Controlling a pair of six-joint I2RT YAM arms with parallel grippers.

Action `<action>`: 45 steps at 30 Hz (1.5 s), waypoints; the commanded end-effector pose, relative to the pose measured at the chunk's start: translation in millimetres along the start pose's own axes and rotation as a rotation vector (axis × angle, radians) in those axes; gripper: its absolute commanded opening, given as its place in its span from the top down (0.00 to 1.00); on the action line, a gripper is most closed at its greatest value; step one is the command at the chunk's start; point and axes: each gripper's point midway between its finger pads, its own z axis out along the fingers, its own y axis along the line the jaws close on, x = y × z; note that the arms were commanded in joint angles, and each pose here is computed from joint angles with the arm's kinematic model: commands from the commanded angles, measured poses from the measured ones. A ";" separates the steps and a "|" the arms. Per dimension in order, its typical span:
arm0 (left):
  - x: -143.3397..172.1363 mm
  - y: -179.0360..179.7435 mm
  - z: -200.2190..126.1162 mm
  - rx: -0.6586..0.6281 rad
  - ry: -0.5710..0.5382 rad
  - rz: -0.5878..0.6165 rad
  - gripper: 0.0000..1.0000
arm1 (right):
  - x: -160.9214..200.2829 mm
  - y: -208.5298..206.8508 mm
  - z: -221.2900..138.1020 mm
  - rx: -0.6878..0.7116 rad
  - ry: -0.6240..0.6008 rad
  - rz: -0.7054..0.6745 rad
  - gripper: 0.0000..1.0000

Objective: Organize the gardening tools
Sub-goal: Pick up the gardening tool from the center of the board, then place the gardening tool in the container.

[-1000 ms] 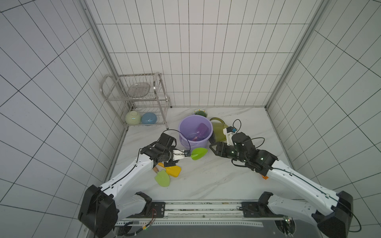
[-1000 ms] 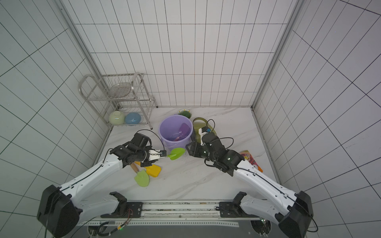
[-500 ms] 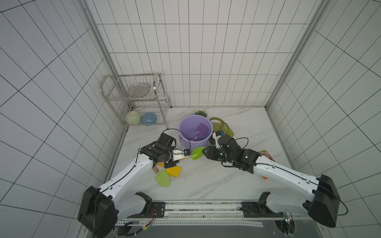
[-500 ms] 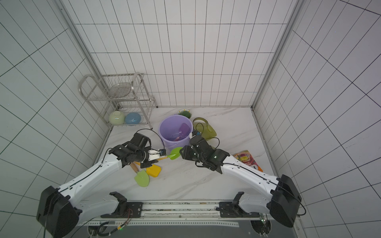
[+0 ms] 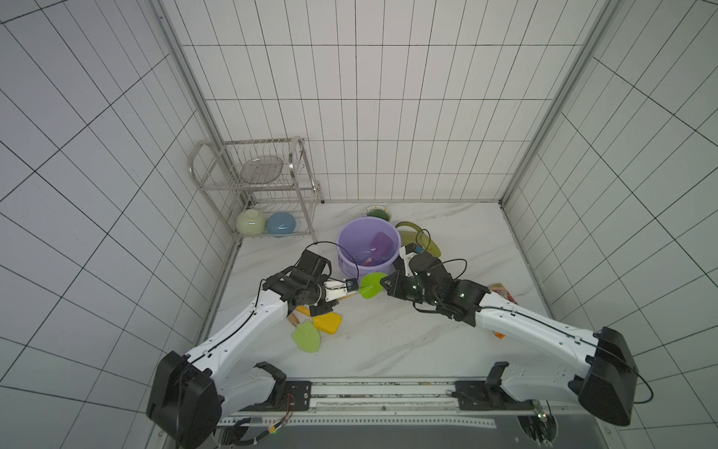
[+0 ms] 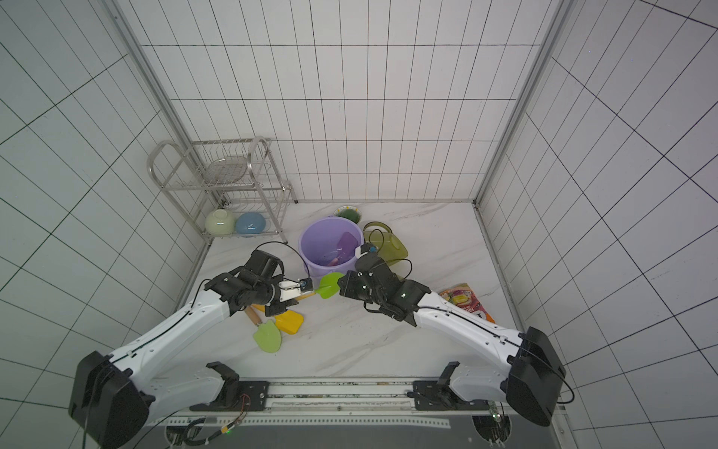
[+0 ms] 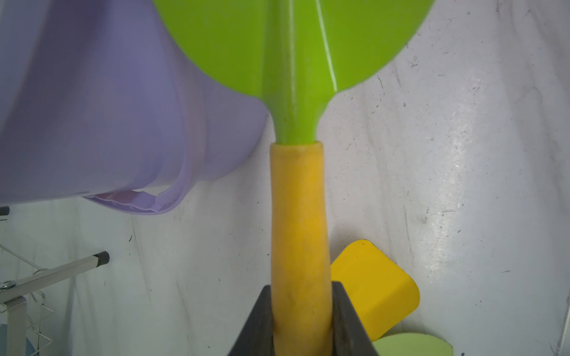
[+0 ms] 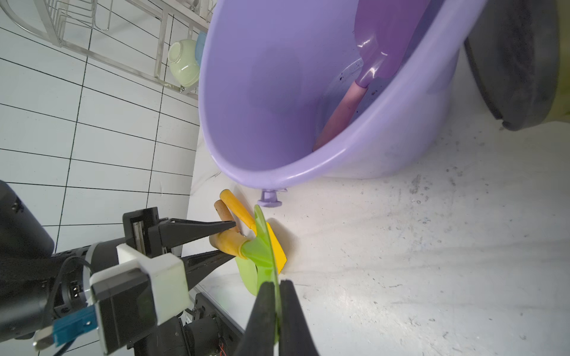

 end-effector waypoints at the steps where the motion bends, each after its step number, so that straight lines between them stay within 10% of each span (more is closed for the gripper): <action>1: -12.3 6.0 -8.1 -0.019 -0.042 0.019 0.70 | -5.7 7.8 -10.4 -0.014 -0.031 -0.057 1.00; 11: -7.1 -1.8 -6.6 0.009 -0.032 0.019 0.41 | -25.8 13.5 -46.4 0.032 -0.101 -0.214 1.00; 29: 19.1 -23.3 2.2 0.071 0.046 0.039 0.38 | -114.4 38.3 -124.4 0.180 -0.257 -0.454 1.00; 45: 46.3 -23.5 9.6 0.029 0.134 0.050 0.38 | -163.5 29.4 -56.8 0.383 -0.209 -0.539 1.00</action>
